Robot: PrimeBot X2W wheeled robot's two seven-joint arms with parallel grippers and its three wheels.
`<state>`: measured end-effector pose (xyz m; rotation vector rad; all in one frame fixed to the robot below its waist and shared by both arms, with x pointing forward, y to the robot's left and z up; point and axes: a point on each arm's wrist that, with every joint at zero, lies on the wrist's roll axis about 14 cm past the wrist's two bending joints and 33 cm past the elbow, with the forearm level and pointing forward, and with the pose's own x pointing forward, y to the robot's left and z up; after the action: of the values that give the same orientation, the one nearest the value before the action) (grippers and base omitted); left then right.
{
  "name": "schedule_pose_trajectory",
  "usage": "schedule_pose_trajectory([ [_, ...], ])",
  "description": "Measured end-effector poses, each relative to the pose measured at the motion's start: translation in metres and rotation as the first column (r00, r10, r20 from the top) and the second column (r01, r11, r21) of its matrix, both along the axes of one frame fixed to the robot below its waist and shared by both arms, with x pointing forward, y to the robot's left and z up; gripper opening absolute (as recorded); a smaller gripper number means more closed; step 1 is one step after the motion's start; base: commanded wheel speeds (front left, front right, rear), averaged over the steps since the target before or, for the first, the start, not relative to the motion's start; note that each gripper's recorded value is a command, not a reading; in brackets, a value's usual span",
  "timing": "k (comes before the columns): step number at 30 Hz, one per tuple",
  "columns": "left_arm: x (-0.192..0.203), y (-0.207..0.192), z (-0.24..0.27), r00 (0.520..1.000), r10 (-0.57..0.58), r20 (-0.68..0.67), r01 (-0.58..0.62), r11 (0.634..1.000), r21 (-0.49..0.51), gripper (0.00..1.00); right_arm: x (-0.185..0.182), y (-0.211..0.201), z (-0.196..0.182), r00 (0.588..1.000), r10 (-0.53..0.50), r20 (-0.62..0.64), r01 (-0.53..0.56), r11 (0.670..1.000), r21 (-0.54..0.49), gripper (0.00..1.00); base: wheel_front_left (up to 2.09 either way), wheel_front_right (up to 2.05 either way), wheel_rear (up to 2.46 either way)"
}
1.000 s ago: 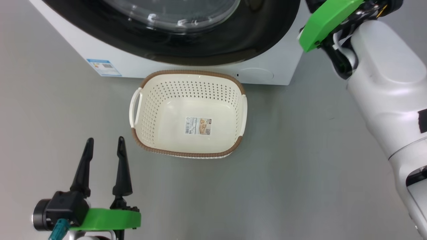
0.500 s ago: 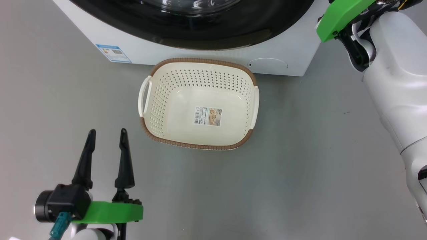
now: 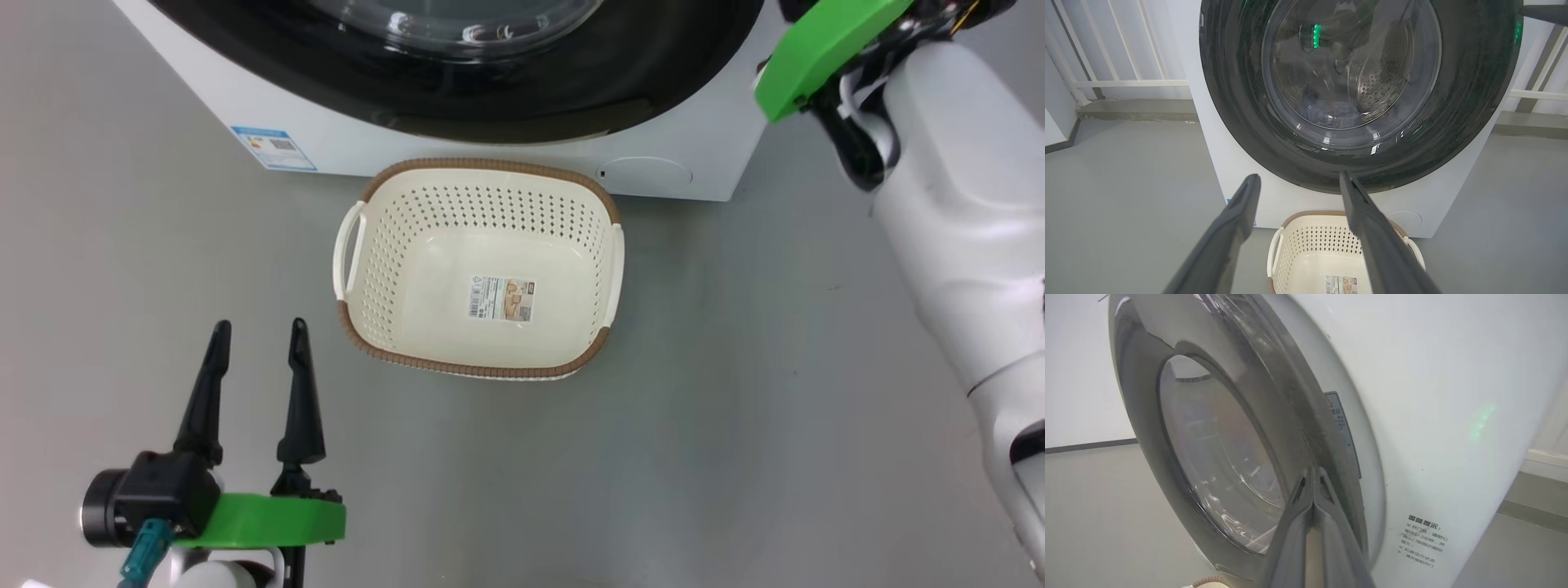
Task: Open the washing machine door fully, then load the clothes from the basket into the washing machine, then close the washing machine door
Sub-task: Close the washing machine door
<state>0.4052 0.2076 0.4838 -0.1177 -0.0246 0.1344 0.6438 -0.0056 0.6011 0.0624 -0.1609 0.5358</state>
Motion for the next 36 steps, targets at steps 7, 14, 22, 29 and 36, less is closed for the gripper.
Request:
schedule_pose_trajectory([
  [7, 0.001, -0.005, 0.009, 0.999, -0.017, 0.03, 0.017, 1.0, -0.002, 1.0, -0.032, -0.001, -0.023, 0.999, 0.034, -0.025, -0.035, 0.999, -0.016, 0.0, 0.0, 0.0, 0.0],
  [14, -0.002, -0.011, 0.016, 0.998, -0.039, 0.049, 0.04, 0.999, -0.008, 1.0, -0.067, -0.024, -0.035, 0.999, 0.019, -0.034, -0.018, 1.0, 0.014, 0.0, 0.0, 0.0, 0.0],
  [22, -0.011, -0.019, 0.024, 0.995, -0.069, 0.073, 0.07, 0.997, -0.017, 1.0, -0.115, -0.06, -0.039, 0.999, -0.041, -0.006, 0.041, 0.998, 0.04, 0.84, 0.0, 0.0, 0.0],
  [29, -0.023, -0.022, 0.026, 0.993, -0.09, 0.075, 0.091, 0.996, -0.012, 1.0, -0.153, -0.096, -0.054, 0.991, -0.132, -0.036, 0.134, 0.99, 0.04, 1.0, 0.0, 0.0, 0.0],
  [36, -0.034, -0.028, 0.026, 0.991, -0.114, 0.071, 0.115, 0.993, -0.006, 1.0, -0.188, -0.12, -0.061, 0.977, -0.208, -0.057, 0.212, 0.975, 0.067, 1.0, 0.0, 0.0, 0.0],
])
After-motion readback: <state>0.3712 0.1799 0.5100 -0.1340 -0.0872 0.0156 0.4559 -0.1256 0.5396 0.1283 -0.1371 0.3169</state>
